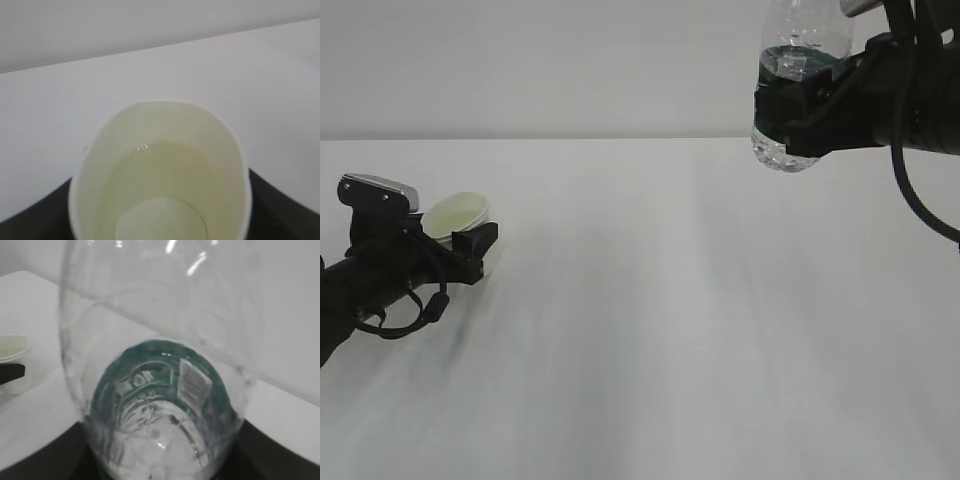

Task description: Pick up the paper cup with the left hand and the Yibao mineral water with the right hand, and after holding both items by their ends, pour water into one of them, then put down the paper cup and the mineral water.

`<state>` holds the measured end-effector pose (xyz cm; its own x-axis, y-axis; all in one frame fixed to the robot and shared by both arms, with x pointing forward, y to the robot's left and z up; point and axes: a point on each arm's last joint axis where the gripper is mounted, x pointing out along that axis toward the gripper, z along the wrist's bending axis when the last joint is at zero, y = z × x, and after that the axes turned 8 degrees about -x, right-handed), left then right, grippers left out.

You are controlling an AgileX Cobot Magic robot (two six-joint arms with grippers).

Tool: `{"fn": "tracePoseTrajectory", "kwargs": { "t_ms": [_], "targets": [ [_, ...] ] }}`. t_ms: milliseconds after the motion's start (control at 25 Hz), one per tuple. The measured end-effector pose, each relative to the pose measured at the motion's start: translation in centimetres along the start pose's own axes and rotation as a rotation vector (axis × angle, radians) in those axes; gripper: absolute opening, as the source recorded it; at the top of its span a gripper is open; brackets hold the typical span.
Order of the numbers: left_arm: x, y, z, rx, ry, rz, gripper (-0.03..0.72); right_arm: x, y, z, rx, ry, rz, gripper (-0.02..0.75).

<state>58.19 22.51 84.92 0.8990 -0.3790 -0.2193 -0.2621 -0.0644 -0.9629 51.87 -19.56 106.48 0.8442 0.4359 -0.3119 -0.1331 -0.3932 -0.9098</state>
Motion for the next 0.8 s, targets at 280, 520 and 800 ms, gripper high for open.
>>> {"fn": "tracePoseTrajectory", "kwargs": {
  "t_ms": [280,520,800],
  "targets": [
    [-1.6,-0.1,-0.4,-0.005,-0.002,0.020,0.531,0.0,0.0,0.0,0.000,0.000,0.000,0.417],
    [-1.9,-0.6,-0.5,-0.002,-0.001,0.009,0.531,0.0,0.0,0.0,0.002,0.000,0.000,0.417],
    [-2.6,0.0,-0.6,-0.010,-0.006,0.038,0.531,0.0,0.0,0.0,0.002,0.000,0.000,0.417]
  ]
}}
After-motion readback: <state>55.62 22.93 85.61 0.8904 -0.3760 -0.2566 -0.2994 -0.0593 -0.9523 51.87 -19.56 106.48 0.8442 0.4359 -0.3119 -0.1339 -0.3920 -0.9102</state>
